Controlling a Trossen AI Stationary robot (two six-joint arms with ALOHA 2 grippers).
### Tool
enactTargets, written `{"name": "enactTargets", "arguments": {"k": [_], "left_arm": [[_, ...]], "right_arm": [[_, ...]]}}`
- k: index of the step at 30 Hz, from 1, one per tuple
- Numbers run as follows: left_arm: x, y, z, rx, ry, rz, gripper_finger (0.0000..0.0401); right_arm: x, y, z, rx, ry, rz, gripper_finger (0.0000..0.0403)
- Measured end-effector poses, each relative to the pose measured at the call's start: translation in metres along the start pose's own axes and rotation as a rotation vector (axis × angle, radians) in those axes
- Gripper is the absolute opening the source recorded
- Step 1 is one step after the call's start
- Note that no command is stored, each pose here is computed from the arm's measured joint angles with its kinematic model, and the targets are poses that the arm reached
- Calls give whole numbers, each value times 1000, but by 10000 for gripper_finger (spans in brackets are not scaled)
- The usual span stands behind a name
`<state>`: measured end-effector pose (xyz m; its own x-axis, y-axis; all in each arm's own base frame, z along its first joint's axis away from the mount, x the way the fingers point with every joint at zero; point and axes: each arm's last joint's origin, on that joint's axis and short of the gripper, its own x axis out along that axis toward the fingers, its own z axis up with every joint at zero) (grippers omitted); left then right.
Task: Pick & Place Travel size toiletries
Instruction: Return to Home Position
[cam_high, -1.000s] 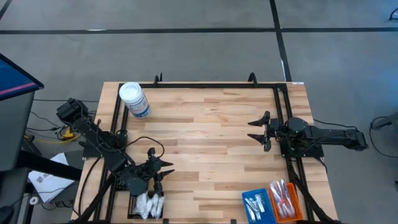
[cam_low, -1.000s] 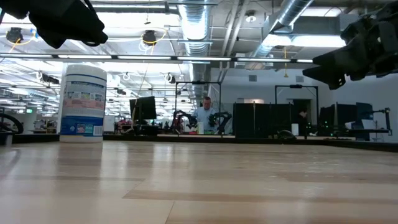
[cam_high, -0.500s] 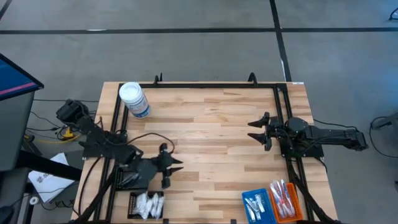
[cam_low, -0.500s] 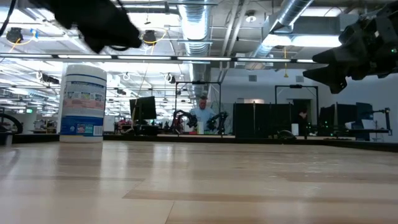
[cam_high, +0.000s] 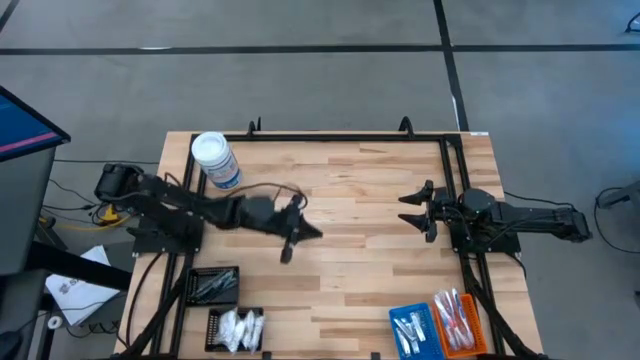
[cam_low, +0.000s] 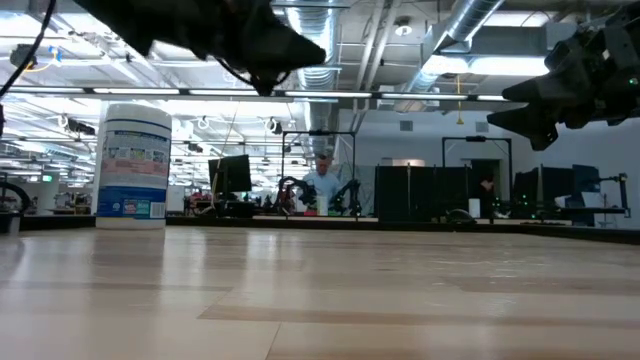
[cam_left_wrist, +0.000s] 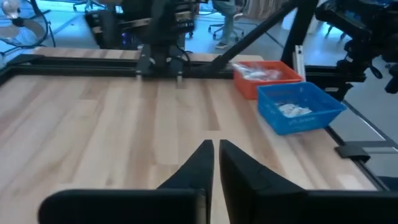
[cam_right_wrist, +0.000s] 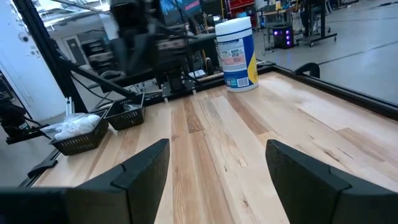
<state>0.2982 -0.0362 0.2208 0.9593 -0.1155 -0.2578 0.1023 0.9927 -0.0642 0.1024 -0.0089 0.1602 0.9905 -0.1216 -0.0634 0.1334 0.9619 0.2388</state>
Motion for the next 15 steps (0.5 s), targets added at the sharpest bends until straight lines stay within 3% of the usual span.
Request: {"name": "enactTargets", "arguments": {"k": [3, 8, 15], "left_arm": [[-1, 23, 1, -13, 1, -27, 11], [-19, 33, -3, 7, -9, -116, 4], [-86, 34, -19, 43, -130, 58, 5]], "right_arm": [[0, 0, 0, 0, 0, 0, 260], [0, 0, 0, 0, 0, 0, 260], [0, 0, 0, 0, 0, 0, 260]]}}
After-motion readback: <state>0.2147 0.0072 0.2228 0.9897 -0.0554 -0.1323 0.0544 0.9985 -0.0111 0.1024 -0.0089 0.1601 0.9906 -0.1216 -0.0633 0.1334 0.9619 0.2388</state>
